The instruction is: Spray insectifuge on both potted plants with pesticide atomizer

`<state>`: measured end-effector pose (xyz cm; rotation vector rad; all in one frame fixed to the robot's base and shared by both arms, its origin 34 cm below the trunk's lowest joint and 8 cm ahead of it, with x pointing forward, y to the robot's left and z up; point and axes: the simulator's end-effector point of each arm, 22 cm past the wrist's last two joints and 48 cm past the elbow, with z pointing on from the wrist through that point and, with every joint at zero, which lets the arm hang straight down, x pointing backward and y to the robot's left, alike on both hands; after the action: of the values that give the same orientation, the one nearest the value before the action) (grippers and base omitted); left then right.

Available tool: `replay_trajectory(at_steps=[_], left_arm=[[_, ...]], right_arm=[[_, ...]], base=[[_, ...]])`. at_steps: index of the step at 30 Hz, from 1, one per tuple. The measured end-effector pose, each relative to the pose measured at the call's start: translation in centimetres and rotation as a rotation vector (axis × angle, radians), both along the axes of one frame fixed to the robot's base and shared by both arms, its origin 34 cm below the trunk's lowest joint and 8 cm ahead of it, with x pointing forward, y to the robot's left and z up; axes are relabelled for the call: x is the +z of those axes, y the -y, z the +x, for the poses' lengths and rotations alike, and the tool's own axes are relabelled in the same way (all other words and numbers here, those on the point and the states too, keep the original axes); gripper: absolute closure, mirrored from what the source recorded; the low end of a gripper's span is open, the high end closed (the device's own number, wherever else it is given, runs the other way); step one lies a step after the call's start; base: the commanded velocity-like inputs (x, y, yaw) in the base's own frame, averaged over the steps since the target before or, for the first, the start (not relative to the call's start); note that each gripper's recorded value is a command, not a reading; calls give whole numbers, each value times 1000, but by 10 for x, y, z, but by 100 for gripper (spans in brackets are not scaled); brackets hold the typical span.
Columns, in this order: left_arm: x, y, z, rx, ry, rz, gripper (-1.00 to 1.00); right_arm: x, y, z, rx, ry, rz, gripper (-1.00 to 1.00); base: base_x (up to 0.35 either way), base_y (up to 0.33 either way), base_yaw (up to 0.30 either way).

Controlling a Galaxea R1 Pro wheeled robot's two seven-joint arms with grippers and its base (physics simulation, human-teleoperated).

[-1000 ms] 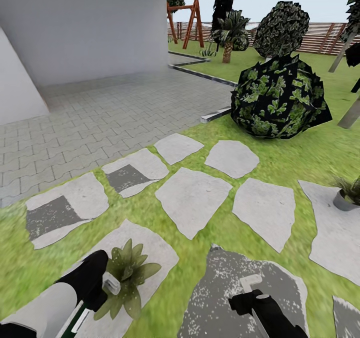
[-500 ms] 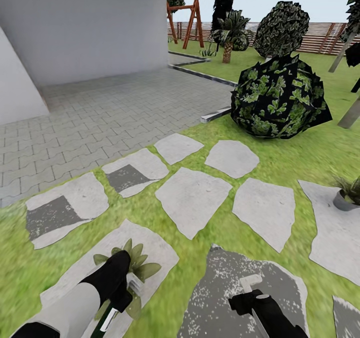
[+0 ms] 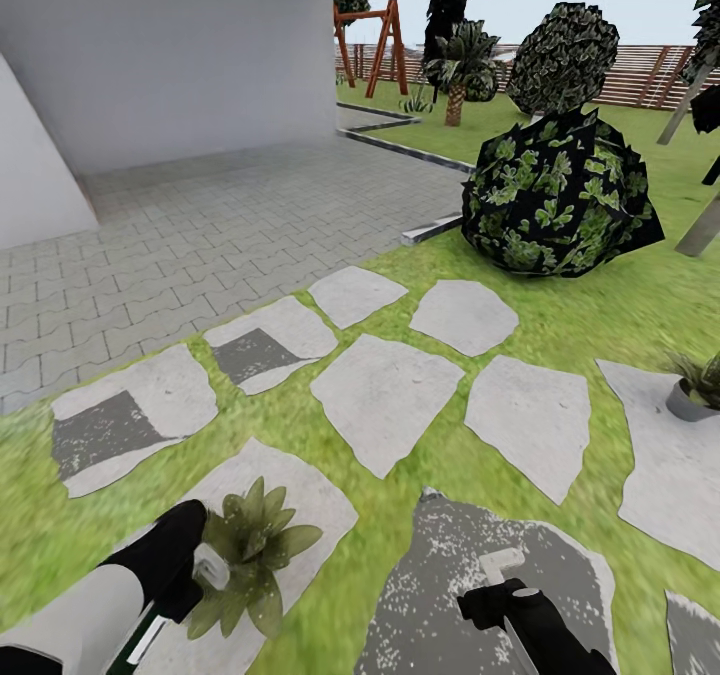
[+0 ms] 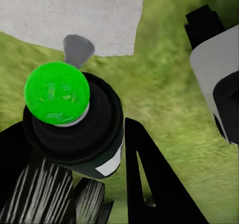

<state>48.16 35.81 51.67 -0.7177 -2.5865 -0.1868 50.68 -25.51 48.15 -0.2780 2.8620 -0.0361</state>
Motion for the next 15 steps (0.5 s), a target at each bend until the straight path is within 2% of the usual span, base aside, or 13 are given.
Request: replay_trajectory(at_steps=[2, 8, 11, 15], left_arm=[[1, -8, -1, 7, -1, 10, 100], [1, -8, -4, 11, -7, 10, 100], [-7, -7, -31, -22, -54, 17, 100], [-9, -7, -38, -41, -68, 20, 100]], right_arm=[[0, 0, 0, 0, 0, -1, -100], [0, 0, 0, 0, 0, -1, -100], [0, 0, 0, 0, 0, 0, -100], [0, 0, 0, 0, 0, 0, -100]], base=[[0, 0, 0], [0, 0, 0], [0, 0, 0], [0, 0, 0]])
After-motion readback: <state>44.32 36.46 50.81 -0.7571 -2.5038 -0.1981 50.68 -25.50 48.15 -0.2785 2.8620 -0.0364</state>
